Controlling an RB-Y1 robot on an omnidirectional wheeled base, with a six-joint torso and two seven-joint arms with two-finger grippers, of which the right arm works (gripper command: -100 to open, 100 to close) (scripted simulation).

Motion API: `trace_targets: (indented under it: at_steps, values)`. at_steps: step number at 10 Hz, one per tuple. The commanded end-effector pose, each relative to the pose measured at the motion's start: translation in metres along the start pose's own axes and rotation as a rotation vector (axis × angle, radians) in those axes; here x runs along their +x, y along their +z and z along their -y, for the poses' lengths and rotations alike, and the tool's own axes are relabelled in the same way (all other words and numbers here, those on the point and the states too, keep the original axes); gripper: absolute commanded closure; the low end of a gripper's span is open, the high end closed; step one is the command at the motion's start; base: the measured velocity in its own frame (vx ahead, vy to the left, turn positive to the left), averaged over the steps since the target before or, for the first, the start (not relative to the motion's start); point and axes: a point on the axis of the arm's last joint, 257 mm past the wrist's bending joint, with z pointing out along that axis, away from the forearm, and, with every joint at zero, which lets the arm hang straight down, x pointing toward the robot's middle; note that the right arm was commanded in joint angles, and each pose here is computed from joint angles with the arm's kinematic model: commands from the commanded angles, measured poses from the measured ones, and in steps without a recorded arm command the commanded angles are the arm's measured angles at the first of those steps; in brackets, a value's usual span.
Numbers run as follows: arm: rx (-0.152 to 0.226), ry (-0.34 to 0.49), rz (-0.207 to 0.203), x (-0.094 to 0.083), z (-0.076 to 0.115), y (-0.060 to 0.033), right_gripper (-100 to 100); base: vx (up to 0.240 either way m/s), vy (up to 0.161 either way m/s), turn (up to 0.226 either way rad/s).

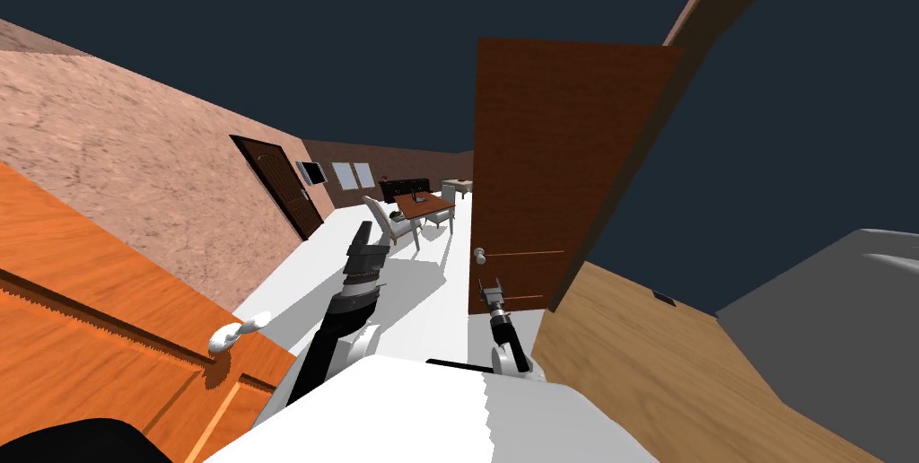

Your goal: Push the door open

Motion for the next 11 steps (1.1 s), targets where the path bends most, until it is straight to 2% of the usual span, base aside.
trace_targets:
  at_steps: [1,7,8,11]
  values:
    - [-0.006,-0.004,-0.001,0.0002,-0.0043,0.0009,-100,0.121,0.022,0.033]
    - [-0.016,-0.003,-0.003,0.0014,-0.0087,0.0031,-100,0.204,0.035,0.023]
    - [-0.016,-0.003,-0.003,0.0014,-0.0087,0.0031,100,-0.013,-0.002,-0.012]
    - [-0.016,-0.003,-0.003,0.0014,-0.0087,0.0031,100,-0.032,-0.007,0.004]
